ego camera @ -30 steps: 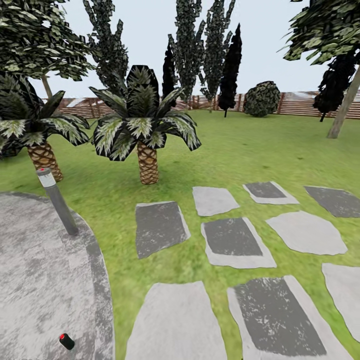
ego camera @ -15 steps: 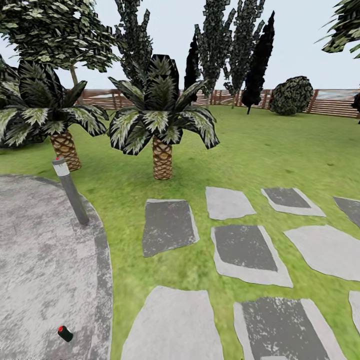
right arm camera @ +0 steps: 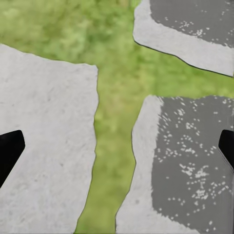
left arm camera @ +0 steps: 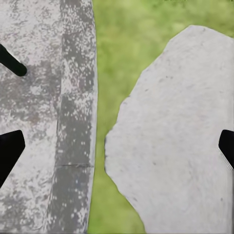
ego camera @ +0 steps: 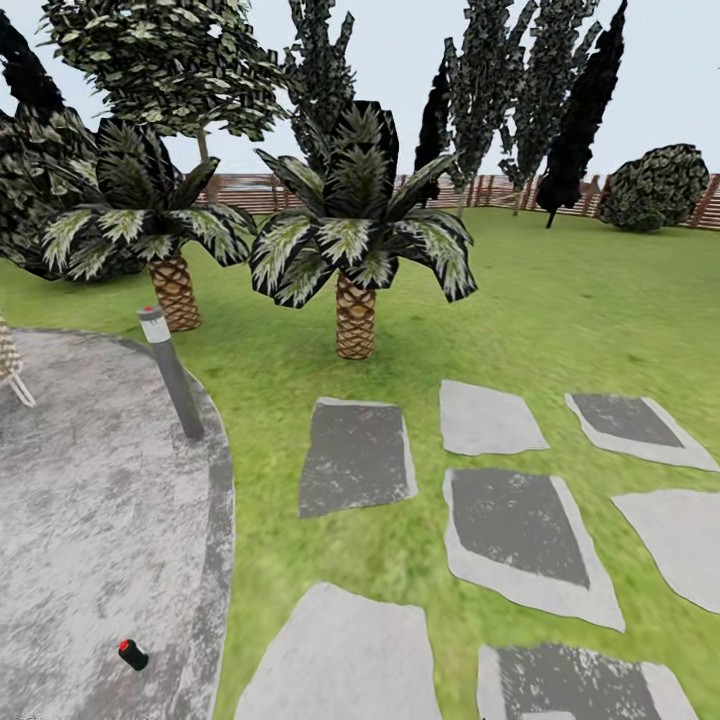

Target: In the garden, pick up the pesticide atomizer on the floor and spray pesticide onto both trees until each tree trunk is fully covered.

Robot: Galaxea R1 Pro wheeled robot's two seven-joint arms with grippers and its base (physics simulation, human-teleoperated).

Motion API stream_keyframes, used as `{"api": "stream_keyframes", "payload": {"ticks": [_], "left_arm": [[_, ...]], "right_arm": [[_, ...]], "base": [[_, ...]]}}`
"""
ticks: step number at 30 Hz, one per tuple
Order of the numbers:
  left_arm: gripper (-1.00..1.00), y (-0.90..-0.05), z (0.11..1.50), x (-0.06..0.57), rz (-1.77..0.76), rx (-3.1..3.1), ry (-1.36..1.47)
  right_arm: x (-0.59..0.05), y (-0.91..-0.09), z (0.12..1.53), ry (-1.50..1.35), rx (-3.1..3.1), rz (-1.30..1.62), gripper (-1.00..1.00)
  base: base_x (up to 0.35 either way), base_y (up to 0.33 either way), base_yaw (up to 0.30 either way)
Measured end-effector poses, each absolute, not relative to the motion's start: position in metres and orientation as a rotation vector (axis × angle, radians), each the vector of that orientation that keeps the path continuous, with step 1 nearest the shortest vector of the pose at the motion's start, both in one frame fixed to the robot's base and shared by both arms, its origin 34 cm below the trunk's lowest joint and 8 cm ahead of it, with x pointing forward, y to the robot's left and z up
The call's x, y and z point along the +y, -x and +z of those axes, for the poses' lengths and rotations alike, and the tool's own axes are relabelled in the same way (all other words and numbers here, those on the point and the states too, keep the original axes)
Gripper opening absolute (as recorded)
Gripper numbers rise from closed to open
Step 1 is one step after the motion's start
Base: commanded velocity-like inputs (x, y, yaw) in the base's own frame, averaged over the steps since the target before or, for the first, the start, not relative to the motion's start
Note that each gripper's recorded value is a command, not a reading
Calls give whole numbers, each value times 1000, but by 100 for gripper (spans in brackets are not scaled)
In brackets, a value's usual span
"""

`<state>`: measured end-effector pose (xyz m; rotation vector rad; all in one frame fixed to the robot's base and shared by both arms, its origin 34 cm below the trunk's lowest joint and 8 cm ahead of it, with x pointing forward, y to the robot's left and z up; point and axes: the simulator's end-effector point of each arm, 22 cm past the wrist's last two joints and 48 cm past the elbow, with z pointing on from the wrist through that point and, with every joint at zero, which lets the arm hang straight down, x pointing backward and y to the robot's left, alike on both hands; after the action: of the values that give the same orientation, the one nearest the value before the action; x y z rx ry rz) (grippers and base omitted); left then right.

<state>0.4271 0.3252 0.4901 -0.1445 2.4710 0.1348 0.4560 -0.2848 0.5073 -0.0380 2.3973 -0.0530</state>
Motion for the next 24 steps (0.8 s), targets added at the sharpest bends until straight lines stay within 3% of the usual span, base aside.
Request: {"api": "stream_keyframes", "payload": {"ticks": [24], "left_arm": [[100,-423,487,325,135,2483,144]], "right_arm": [[-285,-452,504,39,2409,-52,100]], "base": [[203,-250,270]]}}
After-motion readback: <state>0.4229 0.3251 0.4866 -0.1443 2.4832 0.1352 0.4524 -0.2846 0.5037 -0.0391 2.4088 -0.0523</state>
